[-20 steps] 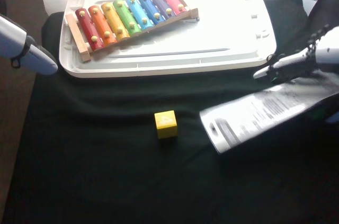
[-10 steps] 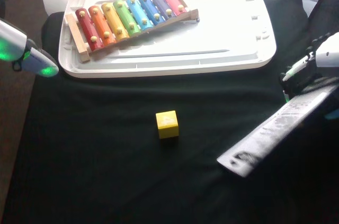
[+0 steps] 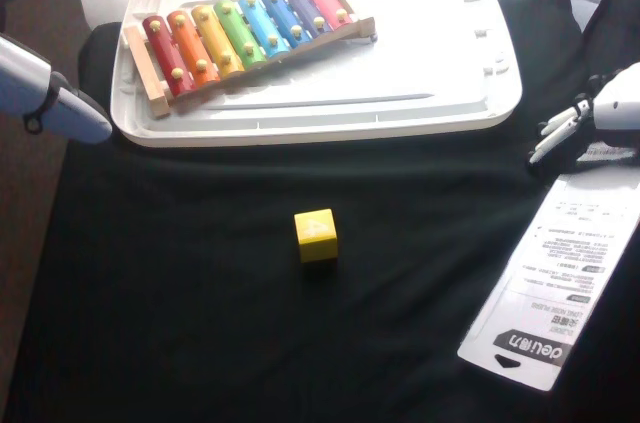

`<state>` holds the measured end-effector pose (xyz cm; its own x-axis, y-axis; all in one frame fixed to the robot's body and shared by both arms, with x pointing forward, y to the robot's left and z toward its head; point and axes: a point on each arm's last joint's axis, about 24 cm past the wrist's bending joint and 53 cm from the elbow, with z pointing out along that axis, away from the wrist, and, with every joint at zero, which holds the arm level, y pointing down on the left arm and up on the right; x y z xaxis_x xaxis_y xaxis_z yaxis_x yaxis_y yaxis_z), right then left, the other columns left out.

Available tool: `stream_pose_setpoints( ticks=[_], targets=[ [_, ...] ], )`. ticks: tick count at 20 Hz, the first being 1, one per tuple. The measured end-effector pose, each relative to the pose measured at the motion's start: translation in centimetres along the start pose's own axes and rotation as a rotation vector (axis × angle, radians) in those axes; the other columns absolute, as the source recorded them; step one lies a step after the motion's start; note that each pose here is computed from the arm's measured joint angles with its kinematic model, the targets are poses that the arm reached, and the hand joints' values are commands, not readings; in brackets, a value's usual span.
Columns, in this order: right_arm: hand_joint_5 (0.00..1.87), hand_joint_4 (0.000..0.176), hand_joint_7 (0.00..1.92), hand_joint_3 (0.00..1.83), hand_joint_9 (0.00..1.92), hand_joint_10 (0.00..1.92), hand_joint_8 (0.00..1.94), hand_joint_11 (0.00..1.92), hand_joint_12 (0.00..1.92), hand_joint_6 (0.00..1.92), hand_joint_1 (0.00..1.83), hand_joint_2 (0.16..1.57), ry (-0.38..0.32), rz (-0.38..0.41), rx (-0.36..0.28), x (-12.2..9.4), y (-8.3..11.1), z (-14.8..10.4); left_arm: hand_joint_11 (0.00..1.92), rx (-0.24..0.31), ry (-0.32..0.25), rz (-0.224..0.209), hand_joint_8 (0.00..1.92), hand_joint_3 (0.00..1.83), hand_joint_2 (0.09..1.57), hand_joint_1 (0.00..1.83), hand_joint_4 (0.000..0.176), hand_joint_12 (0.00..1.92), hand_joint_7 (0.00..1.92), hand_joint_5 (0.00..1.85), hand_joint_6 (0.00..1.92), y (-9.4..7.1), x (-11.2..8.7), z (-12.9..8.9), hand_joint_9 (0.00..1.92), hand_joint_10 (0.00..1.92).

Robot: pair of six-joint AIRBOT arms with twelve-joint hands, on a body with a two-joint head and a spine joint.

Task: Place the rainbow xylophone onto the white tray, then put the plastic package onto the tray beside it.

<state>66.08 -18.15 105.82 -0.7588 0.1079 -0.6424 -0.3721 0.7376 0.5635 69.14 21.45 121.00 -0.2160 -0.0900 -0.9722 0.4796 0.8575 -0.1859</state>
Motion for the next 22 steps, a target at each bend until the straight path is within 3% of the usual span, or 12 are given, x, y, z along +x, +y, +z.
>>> stream_pose_setpoints(
  ticks=[3, 5, 7, 8, 9, 12, 14, 15, 17, 18, 19, 22],
  targets=[
    [0.81, 0.176, 1.12, 0.0, 1.3, 1.92, 1.94, 1.41, 1.92, 1.92, 1.58, 1.14, -0.014, 0.021, -0.001, -0.3, 0.0, 0.0, 0.03, -0.001, 0.005, 0.0, 0.0, 0.01, 0.73, 0.83, 0.159, 0.03, 0.0, 0.0, 0.0, 0.0, 0.2, 0.0, 0.0, 0.0],
    [0.83, 0.176, 1.14, 0.0, 1.33, 1.92, 1.94, 1.42, 1.92, 1.92, 1.67, 1.13, -0.035, 0.044, -0.005, -0.9, 0.0, -0.1, 0.03, -0.001, 0.008, 0.001, 0.0, 0.01, 0.73, 0.85, 0.149, 0.03, 0.0, 0.0, 0.0, 0.0, 0.3, 0.0, 0.0, 0.0],
    [0.86, 0.176, 1.14, 0.0, 1.33, 1.92, 1.94, 1.42, 1.92, 1.92, 1.69, 1.11, -0.063, 0.058, -0.016, -1.6, 0.2, -0.2, 0.02, -0.001, 0.013, 0.0, 0.0, 0.01, 0.74, 0.86, 0.158, 0.02, 0.0, 0.0, 0.0, 0.0, 0.5, 0.1, 0.0, 0.0],
    [0.93, 0.176, 1.2, 0.0, 1.37, 1.92, 1.94, 1.44, 1.92, 1.92, 1.71, 1.1, -0.085, 0.069, -0.025, -2.2, 0.2, -0.3, 0.01, 0.0, 0.014, -0.001, 0.0, 0.01, 0.74, 0.85, 0.142, 0.02, 0.0, 0.0, 0.0, 0.0, 0.6, 0.2, 0.0, 0.0],
    [0.93, 0.176, 1.2, 0.0, 1.37, 1.92, 1.94, 1.44, 1.92, 1.92, 1.71, 1.1, -0.102, 0.08, -0.034, -2.7, 0.4, -0.4, 0.01, -0.001, 0.014, -0.001, 0.0, 0.01, 0.74, 0.85, 0.142, 0.02, 0.0, 0.0, 0.0, 0.0, 0.6, 0.2, 0.0, 0.0],
    [0.94, 0.176, 1.15, 0.0, 1.29, 1.92, 1.94, 1.35, 1.92, 1.92, 1.72, 1.09, -0.145, 0.093, -0.044, -3.9, 0.3, -0.7, 0.0, -0.002, 0.018, 0.0, 0.0, 0.0, 0.73, 0.84, 0.156, 0.02, 0.0, 0.0, 0.0, 0.0, 0.7, 0.2, 0.0, 0.0],
    [0.94, 0.176, 1.17, 0.0, 1.31, 1.92, 1.94, 1.38, 1.92, 1.92, 1.71, 1.1, -0.169, 0.092, -0.05, -4.6, 0.4, -0.9, 0.01, -0.003, 0.023, -0.001, 0.0, 0.0, 0.73, 0.84, 0.134, 0.02, 0.0, 0.0, 0.0, 0.0, 0.9, 0.3, 0.0, 0.0],
    [0.95, 0.176, 1.17, 0.0, 1.31, 1.92, 1.94, 1.38, 1.92, 1.92, 1.71, 1.1, -0.183, 0.097, -0.059, -5.1, 0.6, -1.0, 0.0, -0.003, 0.023, 0.0, 0.0, 0.0, 0.73, 0.82, 0.133, 0.01, 0.0, 0.0, 0.0, 0.1, 1.0, 0.3, 0.0, 0.0],
    [0.91, 0.176, 1.16, 0.0, 1.32, 1.92, 1.94, 1.39, 1.92, 1.92, 1.68, 1.11, -0.216, 0.103, -0.065, -6.2, 0.6, -1.3, 0.0, -0.001, 0.027, 0.001, 0.0, 0.0, 0.73, 0.84, 0.141, 0.0, 0.0, 0.0, 0.0, 0.0, 1.1, 0.3, 0.0, 0.0],
    [0.85, 0.176, 1.1, 0.01, 1.28, 1.92, 1.94, 1.36, 1.92, 1.92, 1.67, 1.12, -0.232, 0.111, -0.067, -6.7, 0.5, -1.4, 0.0, 0.0, 0.03, 0.0, 0.0, 0.0, 0.73, 0.86, 0.164, 0.0, 0.0, 0.0, 0.0, -0.1, 1.3, 0.4, 0.0, 0.0],
    [0.85, 0.173, 1.09, 0.0, 1.26, 1.92, 1.94, 1.34, 1.92, 1.92, 1.67, 1.11, -0.251, 0.123, -0.068, -7.5, 0.3, -1.3, 0.0, 0.0, 0.035, 0.001, 0.0, 0.0, 0.74, 0.84, 0.146, 0.0, 0.0, 0.0, 0.0, -0.1, 1.5, 0.4, 0.0, 0.0],
    [0.92, 0.176, 1.14, 0.0, 1.28, 1.92, 1.94, 1.35, 1.92, 1.92, 1.67, 1.12, -0.266, 0.138, -0.083, -8.0, 0.6, -0.9, 0.0, 0.0, 0.035, 0.001, 0.0, 0.0, 0.73, 0.84, 0.157, 0.0, 0.0, 0.0, 0.0, -0.1, 1.5, 0.4, 0.0, 0.0]
  ],
)
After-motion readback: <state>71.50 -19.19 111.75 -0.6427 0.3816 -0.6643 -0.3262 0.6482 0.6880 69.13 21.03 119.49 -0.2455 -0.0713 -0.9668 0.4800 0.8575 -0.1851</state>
